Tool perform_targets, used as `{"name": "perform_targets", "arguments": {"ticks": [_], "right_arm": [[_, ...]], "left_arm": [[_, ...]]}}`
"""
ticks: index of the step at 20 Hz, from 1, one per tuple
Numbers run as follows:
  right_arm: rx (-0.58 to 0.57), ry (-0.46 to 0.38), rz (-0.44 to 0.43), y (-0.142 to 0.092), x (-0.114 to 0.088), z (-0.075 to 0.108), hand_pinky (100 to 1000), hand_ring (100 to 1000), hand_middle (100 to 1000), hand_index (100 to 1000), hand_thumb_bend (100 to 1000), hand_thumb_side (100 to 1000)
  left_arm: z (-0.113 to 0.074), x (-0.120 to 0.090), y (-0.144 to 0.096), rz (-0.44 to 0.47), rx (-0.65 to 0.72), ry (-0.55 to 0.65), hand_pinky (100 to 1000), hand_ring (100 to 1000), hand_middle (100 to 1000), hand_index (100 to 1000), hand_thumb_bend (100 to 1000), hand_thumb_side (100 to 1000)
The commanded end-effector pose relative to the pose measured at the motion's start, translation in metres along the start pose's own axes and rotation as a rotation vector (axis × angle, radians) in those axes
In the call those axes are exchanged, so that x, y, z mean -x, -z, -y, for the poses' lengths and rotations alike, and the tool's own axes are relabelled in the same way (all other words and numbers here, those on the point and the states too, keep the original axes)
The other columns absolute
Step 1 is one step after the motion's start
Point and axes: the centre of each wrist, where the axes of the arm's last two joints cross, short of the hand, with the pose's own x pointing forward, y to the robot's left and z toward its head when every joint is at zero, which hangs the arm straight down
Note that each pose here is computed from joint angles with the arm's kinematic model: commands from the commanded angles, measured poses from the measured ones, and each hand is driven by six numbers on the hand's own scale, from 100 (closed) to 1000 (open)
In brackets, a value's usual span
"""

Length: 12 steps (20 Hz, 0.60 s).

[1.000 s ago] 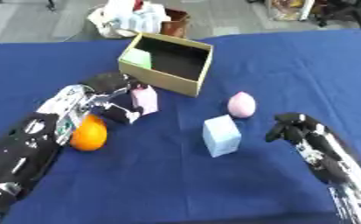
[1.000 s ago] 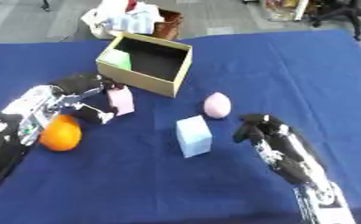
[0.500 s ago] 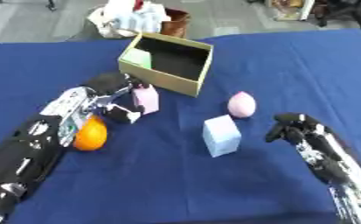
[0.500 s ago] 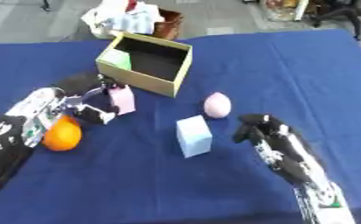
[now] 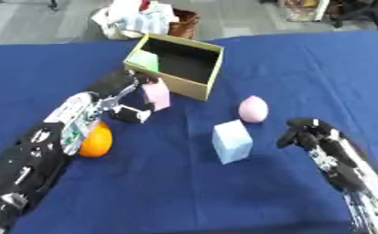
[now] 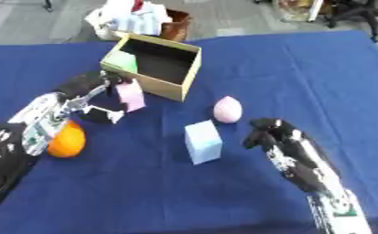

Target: Pick up objects on the table and place them in the box.

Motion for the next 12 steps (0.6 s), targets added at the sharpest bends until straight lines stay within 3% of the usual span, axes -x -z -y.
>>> {"name": "perform_targets", "arguments": {"ticks": [1,7,12], "right_arm": [[-0.009,-0.017,0.018,0.003,-0.005,0.004,620,606,554,761,100,471],[-0.008,-0.020,0.013,0.002,-0.005,0.004,620,605,554,761,100,476],[-0.010,-0.016,0.016,0.002,-0.005,0.004,621,605,554,761,100,481]], "left_arm": [[-0.039,0.001,-0.007,0.019,-0.092,-0.006,698,521,428,678,100,246],[-0.101,-0.002,-0.011,-0.014,-0.230,-0.013,700,529,443,692,100,244],[-0.107,0.012,0.016,-0.155,-0.286,-0.035,705,544,477,719,100,245]]}}
